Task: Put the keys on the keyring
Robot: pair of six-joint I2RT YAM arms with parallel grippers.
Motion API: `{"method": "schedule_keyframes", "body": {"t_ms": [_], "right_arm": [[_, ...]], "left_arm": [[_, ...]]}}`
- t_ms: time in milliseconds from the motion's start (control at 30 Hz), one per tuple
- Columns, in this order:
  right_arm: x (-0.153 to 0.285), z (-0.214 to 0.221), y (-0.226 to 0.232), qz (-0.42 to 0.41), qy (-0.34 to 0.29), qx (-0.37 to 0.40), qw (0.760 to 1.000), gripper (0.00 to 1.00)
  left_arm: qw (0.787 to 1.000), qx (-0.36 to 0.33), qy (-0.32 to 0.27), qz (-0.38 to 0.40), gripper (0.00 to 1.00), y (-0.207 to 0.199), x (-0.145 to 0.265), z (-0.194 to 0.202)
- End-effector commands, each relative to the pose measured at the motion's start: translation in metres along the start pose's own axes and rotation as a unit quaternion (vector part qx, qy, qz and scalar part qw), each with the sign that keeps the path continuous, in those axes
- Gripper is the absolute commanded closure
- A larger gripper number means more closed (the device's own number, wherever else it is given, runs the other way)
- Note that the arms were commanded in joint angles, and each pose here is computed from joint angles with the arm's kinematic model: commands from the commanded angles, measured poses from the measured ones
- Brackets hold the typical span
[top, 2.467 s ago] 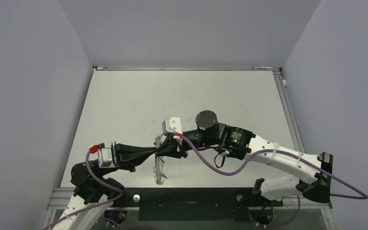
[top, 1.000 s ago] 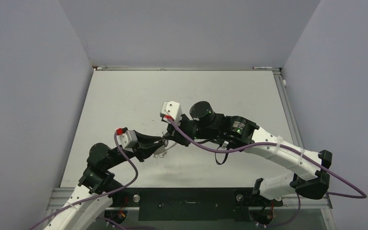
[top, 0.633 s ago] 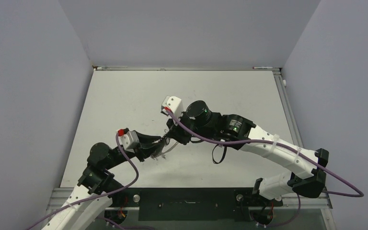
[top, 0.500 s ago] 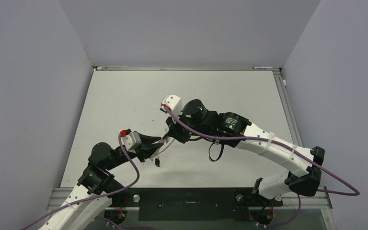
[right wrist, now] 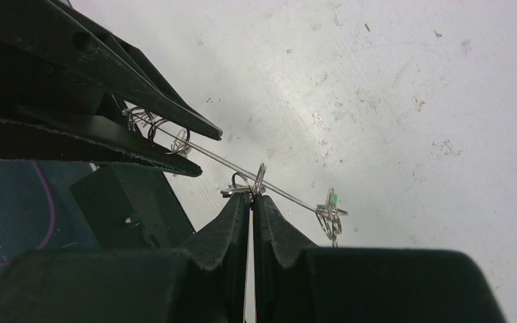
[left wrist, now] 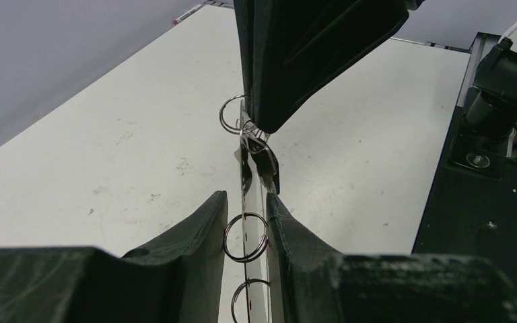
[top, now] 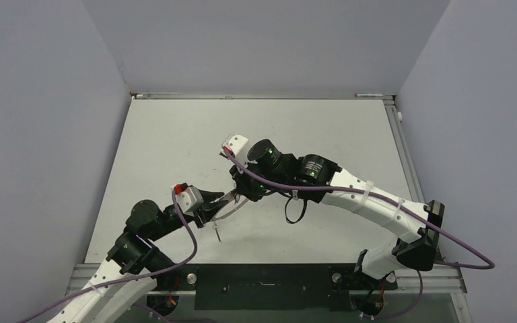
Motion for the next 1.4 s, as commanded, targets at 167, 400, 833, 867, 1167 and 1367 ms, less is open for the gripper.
{"method": "schedule_keyframes", "body": {"t_ms": [167,400,833,867,1167,1367], "right_arm": [[0.003,-0.009,-0.005,0.017,0.012,-0.003,1.0,0.95],[-0.005,0.001,0.0,0.008,0.035,0.01,0.999,0.95],[0.006,-0.008,0.0,-0.037,0.07,0.004,0.997,0.95],[0.007,-0.009,0.001,-0.044,0.07,0.003,0.997,0.95],[0.01,0.0,-0.011,-0.033,0.091,0.009,0.995,0.95],[0.006,0.008,-0.017,-0.032,0.1,0.015,0.994,0.95]], "left_arm": [[0.999,-0.028,-0.033,-0.02,1.0,0.004,0.003,-0.029],[0.999,-0.028,-0.04,-0.014,1.0,0.002,0.004,-0.032],[0.997,-0.054,-0.026,-0.052,1.0,0.012,0.007,-0.026],[0.997,-0.055,-0.026,-0.053,1.0,0.012,0.007,-0.025],[0.998,-0.046,-0.047,0.01,1.0,-0.008,0.007,-0.03],[0.998,-0.045,-0.049,0.018,0.78,-0.011,0.008,-0.029]]}}
Point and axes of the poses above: each gripper's point midway between its finger pads, its own x axis back along the fingers, its own y axis along the line the jaws close on, z = x × y, the point moved 3 cm from there along x, back along the fingers, and after that the axes turned 3 degrees about x, right-handed, at the moved point
